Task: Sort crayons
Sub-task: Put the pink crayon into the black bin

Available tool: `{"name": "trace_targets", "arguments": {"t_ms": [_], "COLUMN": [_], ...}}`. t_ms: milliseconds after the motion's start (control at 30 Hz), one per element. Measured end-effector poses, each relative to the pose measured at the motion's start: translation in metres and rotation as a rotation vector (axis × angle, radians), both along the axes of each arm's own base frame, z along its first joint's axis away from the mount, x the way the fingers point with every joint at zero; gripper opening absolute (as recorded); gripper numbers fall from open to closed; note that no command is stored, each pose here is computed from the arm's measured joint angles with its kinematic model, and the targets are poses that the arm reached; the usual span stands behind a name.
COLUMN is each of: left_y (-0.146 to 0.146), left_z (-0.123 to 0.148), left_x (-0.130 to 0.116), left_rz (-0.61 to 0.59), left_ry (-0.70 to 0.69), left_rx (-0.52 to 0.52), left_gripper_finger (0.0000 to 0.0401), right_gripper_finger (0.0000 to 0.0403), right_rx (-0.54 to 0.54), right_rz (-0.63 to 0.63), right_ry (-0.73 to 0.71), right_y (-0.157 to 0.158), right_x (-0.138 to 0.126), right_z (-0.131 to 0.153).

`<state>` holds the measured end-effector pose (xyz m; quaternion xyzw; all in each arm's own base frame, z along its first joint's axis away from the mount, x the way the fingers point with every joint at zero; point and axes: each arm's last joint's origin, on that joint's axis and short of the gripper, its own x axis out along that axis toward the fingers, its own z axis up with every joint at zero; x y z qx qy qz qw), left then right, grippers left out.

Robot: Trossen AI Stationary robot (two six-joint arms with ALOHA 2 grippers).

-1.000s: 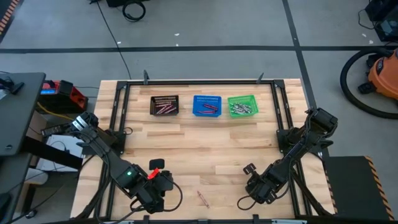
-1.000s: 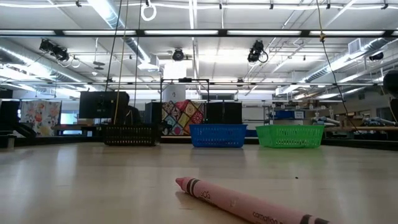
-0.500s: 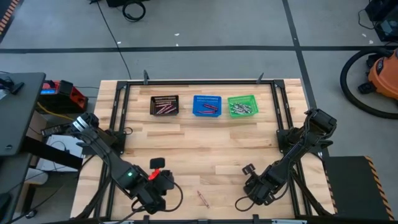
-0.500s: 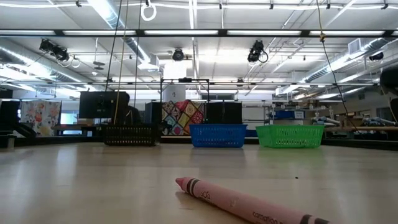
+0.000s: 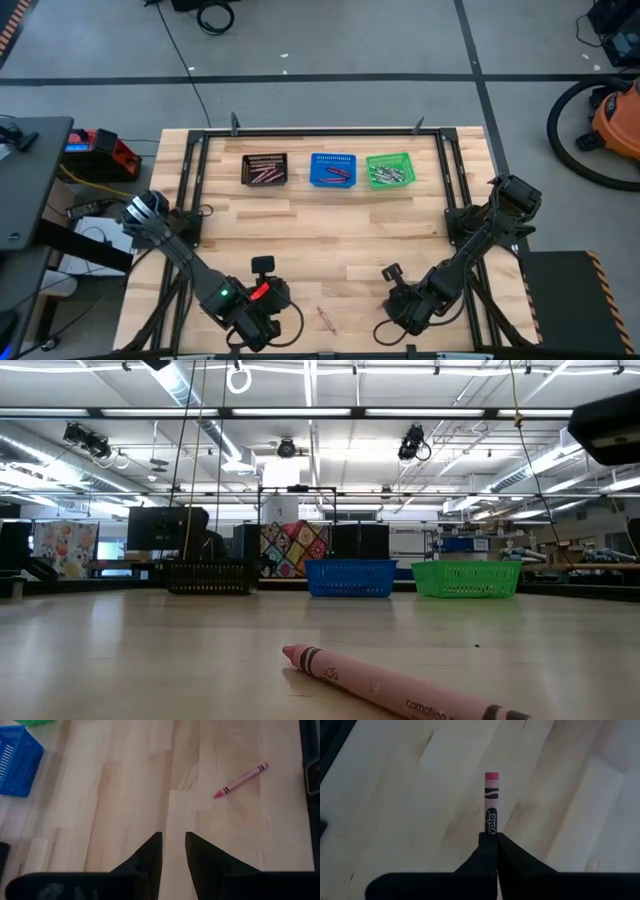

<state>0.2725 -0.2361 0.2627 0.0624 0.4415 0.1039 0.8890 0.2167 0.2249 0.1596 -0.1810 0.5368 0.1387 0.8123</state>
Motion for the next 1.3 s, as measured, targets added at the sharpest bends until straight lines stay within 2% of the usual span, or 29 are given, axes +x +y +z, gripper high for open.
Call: {"name": "trace_targets", "arguments": {"t_ms": [400, 567, 833, 1067, 1300], "left_y": [-0.002, 0.002, 0.006, -0.004, -0.007], "left_z": [-0.005, -0.01, -0.025, -0.022, -0.01], "left_x": [0.022, 0.039, 0.059, 0.072, 0.083], "left_rz": [0.027, 0.021, 0.044, -0.043, -0.113], "left_ry": [-0.118, -0.154, -0.171, -0.279, -0.403], "left_rx": [-0.024, -0.036, -0.05, -0.061, -0.058], "left_gripper_finger": [0.0096, 0.0096, 0.0096, 0.0096, 0.0096], "right_gripper_finger": [0.0005, 0.0005, 0.0005, 0.0004, 0.0004], "right_rx": [-0.019, -0.01, 0.029, 0.036, 0.048], "right_rz": [-0.077, -0.146, -0.17, -0.192, -0.203], "right_ry": [-0.169, -0.25, -0.363, -0.446, -0.501], "right_y": [0.004, 0.005, 0.012, 0.015, 0.015], "right_x": [0.016, 0.027, 0.044, 0.054, 0.06], "right_z": [0.018, 0.032, 0.062, 0.084, 0.093]}}
